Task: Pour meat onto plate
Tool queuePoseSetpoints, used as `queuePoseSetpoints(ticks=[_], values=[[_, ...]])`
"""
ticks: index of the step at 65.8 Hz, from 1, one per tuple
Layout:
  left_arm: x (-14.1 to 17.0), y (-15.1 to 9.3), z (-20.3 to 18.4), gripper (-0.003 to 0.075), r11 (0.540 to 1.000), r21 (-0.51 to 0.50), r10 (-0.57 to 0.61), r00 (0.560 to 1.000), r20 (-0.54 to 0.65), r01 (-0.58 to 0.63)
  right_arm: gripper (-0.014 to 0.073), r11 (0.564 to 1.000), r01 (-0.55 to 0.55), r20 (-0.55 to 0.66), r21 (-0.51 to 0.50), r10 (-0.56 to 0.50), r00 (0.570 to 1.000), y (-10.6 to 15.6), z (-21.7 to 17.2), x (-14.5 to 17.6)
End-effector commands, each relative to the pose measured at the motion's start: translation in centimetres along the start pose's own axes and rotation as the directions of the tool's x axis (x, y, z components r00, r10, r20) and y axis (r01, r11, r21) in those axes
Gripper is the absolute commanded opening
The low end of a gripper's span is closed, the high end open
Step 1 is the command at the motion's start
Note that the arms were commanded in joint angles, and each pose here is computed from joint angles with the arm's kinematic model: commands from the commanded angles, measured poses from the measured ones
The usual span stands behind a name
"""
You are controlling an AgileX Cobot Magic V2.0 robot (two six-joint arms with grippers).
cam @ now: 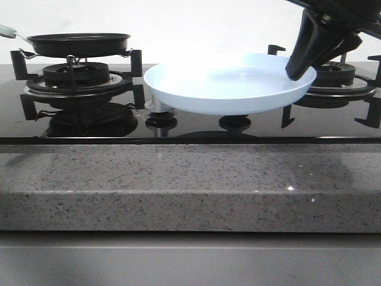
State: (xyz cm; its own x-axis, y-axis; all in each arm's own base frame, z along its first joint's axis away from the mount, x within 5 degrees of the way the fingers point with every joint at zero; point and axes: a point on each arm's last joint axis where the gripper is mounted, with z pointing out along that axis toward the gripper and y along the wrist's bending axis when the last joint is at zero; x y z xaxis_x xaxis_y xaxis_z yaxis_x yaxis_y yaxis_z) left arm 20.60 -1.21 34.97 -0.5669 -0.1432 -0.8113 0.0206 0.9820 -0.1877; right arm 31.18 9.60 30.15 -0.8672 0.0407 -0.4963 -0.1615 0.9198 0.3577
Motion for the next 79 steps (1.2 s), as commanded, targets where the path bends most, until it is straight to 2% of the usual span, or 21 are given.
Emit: queuePoseSetpoints(ticks=[1, 9, 18, 36, 41, 50, 59, 64, 70, 79], values=[[-2.7, 0.5, 0.4, 0.0577, 0.997, 0.021, -0.074, 0.992, 0.104, 0.072, -0.0069, 1.0, 0.02, 0.097, -0.024, -0.018, 0.995, 0.8, -2.1, -0.9], [-4.0, 2.1, 2.6, 0.0577, 0.981, 0.048, -0.191, 0.977, 0.092, 0.187, -0.0069, 1.0, 0.02, 0.097, -0.024, -0.018, 0.995, 0.8, -2.1, -0.9], [-5.2, 3.9, 4.9, 0.0565, 0.935, 0.125, -0.345, 0.934, 0.094, 0.333, -0.0069, 1.0, 0.02, 0.097, -0.024, -0.018, 0.995, 0.8, -2.1, -0.9], [-6.1, 5.1, 9.5, 0.0564, 0.812, 0.294, -0.538, 0.842, 0.043, 0.504, -0.0069, 1.0, 0.02, 0.097, -0.024, -0.018, 0.995, 0.8, -2.1, -0.9], [-6.4, 5.3, 10.8, 0.0564, 0.756, 0.336, -0.599, 0.801, 0.009, 0.562, -0.0069, 1.0, 0.02, 0.097, -0.024, -0.017, 0.995, 0.8, -2.1, -0.9], [-7.0, 5.6, 12.8, 0.0564, 0.699, 0.376, -0.645, 0.763, -0.038, 0.609, -0.0069, 1.0, 0.02, 0.097, -0.024, -0.017, 0.995, 0.8, -2.1, -0.9], [-7.3, 5.9, 14.2, 0.0564, 0.679, 0.389, -0.653, 0.754, -0.067, 0.622, -0.0069, 1.0, 0.02, 0.097, -0.024, -0.017, 0.995, 0.8, -2.1, -0.9], [-7.4, 5.9, 14.9, 0.0564, 0.651, 0.41, -0.666, 0.74, -0.096, 0.639, -0.0069, 1.0, 0.02, 0.097, -0.024, -0.017, 0.995, 0.8, -2.1, -0.9], [-7.5, 5.9, 15.3, 0.0564, 0.647, 0.431, -0.656, 0.747, -0.105, 0.629, -0.0069, 1.0, 0.02, 0.097, -0.024, -0.017, 0.995, 0.8, -2.1, -0.9], [-7.2, 6.0, 16.2, 0.0564, 0.599, 0.451, -0.684, 0.716, -0.142, 0.662, -0.0069, 1.0, 0.02, 0.097, -0.024, -0.017, 0.995, 0.8, -2.1, -0.9]])
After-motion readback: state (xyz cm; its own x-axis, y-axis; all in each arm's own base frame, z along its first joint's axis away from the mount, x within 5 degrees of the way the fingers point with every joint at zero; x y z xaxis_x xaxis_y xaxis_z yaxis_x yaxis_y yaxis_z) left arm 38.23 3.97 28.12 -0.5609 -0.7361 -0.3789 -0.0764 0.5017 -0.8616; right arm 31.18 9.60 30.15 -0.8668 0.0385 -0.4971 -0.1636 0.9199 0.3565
